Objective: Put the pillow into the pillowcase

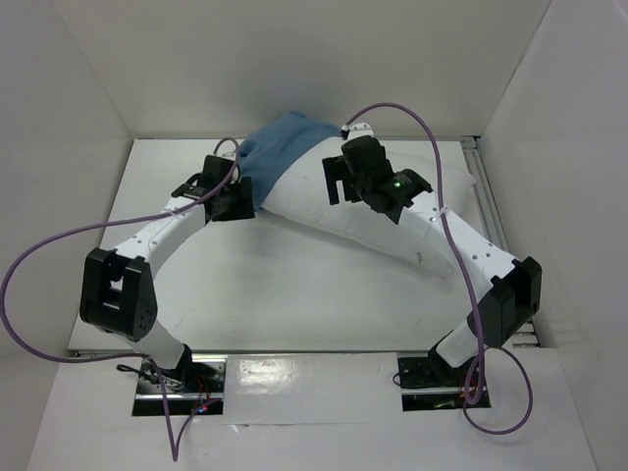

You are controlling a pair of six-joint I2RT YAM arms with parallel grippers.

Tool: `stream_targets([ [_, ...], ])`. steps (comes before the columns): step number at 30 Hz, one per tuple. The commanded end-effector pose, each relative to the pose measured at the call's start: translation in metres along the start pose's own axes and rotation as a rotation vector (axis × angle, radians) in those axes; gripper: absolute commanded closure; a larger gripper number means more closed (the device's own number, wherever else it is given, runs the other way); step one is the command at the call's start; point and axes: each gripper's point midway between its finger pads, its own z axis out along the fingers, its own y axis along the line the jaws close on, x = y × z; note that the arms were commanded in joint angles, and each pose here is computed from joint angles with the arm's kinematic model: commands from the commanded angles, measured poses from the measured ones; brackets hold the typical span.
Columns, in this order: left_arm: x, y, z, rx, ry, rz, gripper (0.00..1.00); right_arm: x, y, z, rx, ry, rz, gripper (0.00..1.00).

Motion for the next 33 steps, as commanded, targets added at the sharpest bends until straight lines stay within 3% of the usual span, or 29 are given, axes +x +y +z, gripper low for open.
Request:
stream_targets([
  [1,-0.004,-0.009,0.008,0.000,-0.057,0.067,0.28,-0.014,0.003,-0.005,-0.009,-0.022,0.022,0.05],
  [9,-0.004,-0.012,0.038,-0.098,-0.081,0.100,0.27,-0.005,0.011,0.001,-0.045,0.002,0.016,0.03],
  [15,-0.022,0.008,0.051,-0.218,-0.160,0.070,0.33,-0.002,0.010,-0.003,-0.051,0.014,0.003,0.03],
  [19,-0.031,0.003,0.060,-0.183,-0.163,0.081,0.38,0.001,0.007,-0.005,-0.041,0.021,0.000,0.03],
  [25,-0.025,-0.023,0.063,-0.025,-0.136,0.146,0.37,0.001,0.005,-0.003,-0.030,0.027,-0.012,0.02],
  [33,-0.028,-0.022,0.067,-0.020,-0.134,0.149,0.34,0.000,0.008,-0.002,-0.039,0.029,-0.012,0.02],
])
